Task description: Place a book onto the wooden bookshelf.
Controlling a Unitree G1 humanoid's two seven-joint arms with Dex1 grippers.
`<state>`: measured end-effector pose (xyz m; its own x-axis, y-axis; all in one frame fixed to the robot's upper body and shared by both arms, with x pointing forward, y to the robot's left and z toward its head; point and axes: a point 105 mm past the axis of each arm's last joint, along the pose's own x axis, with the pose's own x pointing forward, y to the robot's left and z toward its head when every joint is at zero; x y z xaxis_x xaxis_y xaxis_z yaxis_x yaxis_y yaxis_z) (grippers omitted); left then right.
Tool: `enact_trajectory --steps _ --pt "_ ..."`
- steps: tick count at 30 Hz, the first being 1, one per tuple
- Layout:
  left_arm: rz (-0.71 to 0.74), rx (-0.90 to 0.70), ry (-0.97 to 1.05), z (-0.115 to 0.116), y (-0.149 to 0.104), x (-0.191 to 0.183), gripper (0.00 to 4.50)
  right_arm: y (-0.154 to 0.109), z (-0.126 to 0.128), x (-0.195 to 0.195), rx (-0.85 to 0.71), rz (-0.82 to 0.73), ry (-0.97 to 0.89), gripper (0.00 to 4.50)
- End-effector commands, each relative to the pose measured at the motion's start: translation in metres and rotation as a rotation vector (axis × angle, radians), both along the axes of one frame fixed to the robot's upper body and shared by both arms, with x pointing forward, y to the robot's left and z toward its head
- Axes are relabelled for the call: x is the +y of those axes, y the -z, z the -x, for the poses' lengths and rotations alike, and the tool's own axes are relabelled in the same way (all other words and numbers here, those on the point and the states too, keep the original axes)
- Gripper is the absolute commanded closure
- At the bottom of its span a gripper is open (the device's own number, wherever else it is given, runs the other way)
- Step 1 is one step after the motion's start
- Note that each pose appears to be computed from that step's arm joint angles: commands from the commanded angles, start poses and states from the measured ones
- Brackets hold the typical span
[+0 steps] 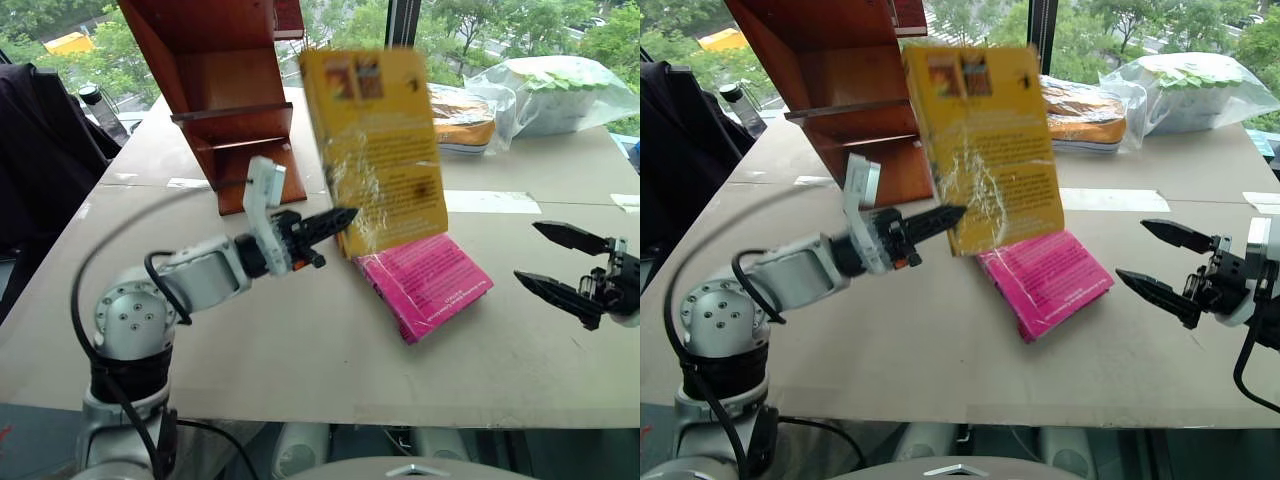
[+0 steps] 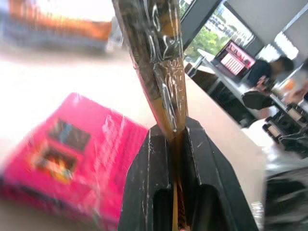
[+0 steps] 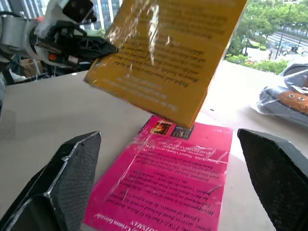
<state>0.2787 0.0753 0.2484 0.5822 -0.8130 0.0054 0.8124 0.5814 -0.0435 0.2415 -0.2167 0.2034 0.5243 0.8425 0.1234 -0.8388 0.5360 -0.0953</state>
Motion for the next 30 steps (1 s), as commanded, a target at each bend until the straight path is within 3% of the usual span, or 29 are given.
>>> enact_trajectory --steps 1,6,9,14,22,27,30 --pt "-0.207 -0.34 -0.049 -0.002 -0.023 -0.009 4.48 -0.009 -0.008 0.002 -0.029 -0.035 -0.008 0.0" --pt "-0.743 -0.918 -0.321 -0.029 -0.063 0.018 4.48 -0.03 -0.022 0.011 -0.072 -0.118 -0.064 0.0" --pt "-1.113 -1.129 -0.396 -0.04 -0.071 0.043 4.48 -0.044 -0.027 0.017 -0.102 -0.153 -0.09 0.0" --pt "-1.358 -1.128 -0.632 -0.05 -0.098 0.104 4.48 -0.061 -0.038 0.035 -0.136 -0.21 -0.115 0.0" --pt "-1.538 -1.018 -0.761 -0.04 -0.114 0.144 4.48 -0.07 -0.051 0.049 -0.147 -0.283 -0.159 0.0" --pt "-1.601 -0.881 -0.718 -0.042 -0.094 0.158 4.48 -0.069 -0.053 0.055 -0.146 -0.29 -0.17 0.0" --pt "-1.646 -0.714 -0.684 -0.042 -0.073 0.171 4.48 -0.069 -0.052 0.056 -0.148 -0.294 -0.17 0.0"
